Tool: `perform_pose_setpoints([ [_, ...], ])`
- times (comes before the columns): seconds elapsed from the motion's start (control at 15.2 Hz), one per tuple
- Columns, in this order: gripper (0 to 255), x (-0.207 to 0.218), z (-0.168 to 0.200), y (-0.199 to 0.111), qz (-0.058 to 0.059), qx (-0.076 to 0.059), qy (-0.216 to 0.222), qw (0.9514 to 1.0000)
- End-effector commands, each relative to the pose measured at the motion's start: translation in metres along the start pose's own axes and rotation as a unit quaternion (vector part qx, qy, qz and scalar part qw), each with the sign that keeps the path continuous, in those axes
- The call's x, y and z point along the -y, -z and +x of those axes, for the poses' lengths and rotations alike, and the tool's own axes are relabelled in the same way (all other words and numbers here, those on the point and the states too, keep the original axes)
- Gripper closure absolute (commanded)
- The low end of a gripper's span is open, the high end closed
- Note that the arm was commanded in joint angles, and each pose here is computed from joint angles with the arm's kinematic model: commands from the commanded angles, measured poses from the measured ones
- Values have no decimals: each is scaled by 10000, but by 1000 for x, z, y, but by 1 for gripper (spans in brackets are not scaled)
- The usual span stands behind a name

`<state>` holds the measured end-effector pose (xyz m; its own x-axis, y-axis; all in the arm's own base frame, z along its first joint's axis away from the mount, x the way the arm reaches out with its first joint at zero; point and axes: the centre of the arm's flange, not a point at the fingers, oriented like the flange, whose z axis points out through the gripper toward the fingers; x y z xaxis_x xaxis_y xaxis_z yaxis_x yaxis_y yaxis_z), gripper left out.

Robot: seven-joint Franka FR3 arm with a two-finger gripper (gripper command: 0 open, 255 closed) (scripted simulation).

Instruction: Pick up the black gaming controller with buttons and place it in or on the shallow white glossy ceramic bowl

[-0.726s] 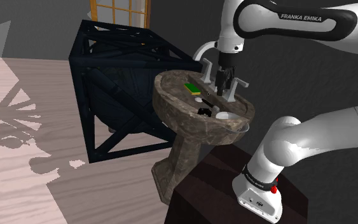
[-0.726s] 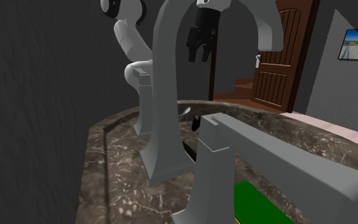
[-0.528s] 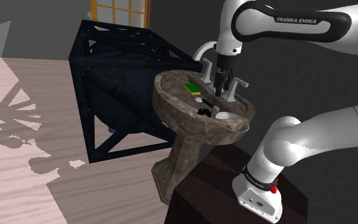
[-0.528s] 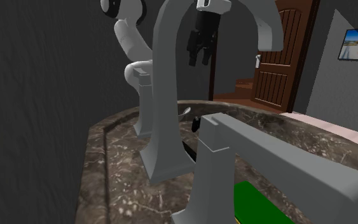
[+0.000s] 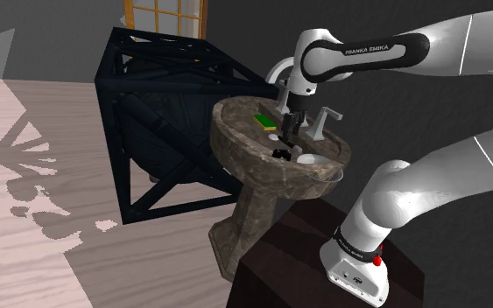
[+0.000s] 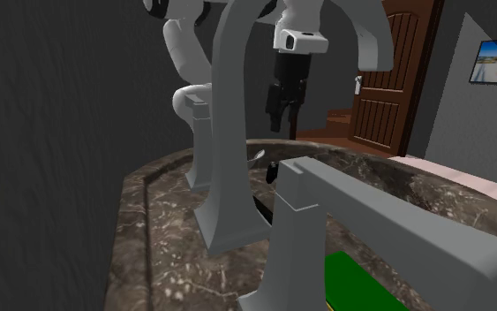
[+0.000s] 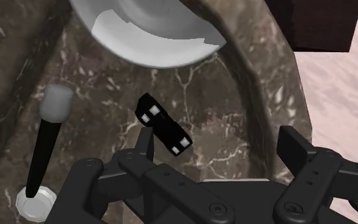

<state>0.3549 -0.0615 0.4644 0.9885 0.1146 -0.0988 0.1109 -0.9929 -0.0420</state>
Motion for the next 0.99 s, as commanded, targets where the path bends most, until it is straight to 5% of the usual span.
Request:
perform_pose_setpoints([
  [0.0, 0, -14, 11, -18, 94, -119, 57, 9999],
  [0.26, 0, -40, 36, -52, 280, -307, 156, 9990],
  [0.92, 0, -38, 38, -91, 280, -307, 156, 9990],
])
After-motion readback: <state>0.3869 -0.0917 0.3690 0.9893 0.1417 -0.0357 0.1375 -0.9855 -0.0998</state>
